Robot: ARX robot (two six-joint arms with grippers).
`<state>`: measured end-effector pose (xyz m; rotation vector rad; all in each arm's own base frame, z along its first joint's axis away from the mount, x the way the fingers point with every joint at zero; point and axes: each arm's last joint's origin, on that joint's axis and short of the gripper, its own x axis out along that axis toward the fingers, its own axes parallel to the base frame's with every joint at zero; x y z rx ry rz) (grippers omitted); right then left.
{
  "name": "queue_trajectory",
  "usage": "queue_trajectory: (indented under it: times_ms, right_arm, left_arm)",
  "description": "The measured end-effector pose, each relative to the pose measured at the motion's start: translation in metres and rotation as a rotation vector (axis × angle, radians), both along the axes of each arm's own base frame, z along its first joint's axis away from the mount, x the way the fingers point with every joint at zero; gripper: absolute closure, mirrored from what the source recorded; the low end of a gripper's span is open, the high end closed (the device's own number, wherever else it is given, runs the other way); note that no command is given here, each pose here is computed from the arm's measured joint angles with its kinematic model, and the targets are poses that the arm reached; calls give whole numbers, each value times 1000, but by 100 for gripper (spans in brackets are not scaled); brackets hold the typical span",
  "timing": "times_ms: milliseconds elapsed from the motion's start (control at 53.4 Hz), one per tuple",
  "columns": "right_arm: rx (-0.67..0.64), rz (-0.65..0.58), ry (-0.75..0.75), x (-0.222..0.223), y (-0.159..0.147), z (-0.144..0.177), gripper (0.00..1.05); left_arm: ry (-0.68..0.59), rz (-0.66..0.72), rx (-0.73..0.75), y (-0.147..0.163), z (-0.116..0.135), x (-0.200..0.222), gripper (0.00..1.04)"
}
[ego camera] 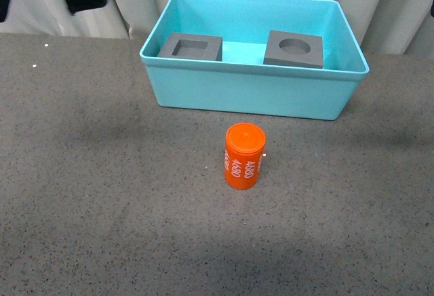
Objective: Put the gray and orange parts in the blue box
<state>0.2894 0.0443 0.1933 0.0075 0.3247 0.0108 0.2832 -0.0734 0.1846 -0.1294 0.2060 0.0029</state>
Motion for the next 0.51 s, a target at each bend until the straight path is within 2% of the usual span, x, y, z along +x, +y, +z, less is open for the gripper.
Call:
queue_trajectory:
  times_ms: [94, 131, 281, 393, 505]
  right_arm:
    - [0, 0, 0, 0, 0, 0, 10]
    - [0, 0, 0, 0, 0, 0, 10]
    - [0, 0, 0, 0, 0, 0, 10]
    - [0, 0, 0, 0, 0, 0, 10]
    - [0, 0, 0, 0, 0, 0, 10]
  left_arm:
    - [-172, -7, 55, 17, 1, -27, 40]
    - [-200, -4, 71, 23, 3, -35, 47]
    - [-199, -2, 106, 39, -4, -61, 74]
    - [-196, -6, 113, 48, -9, -80, 99]
    - [-196, -8, 119, 55, -11, -96, 101]
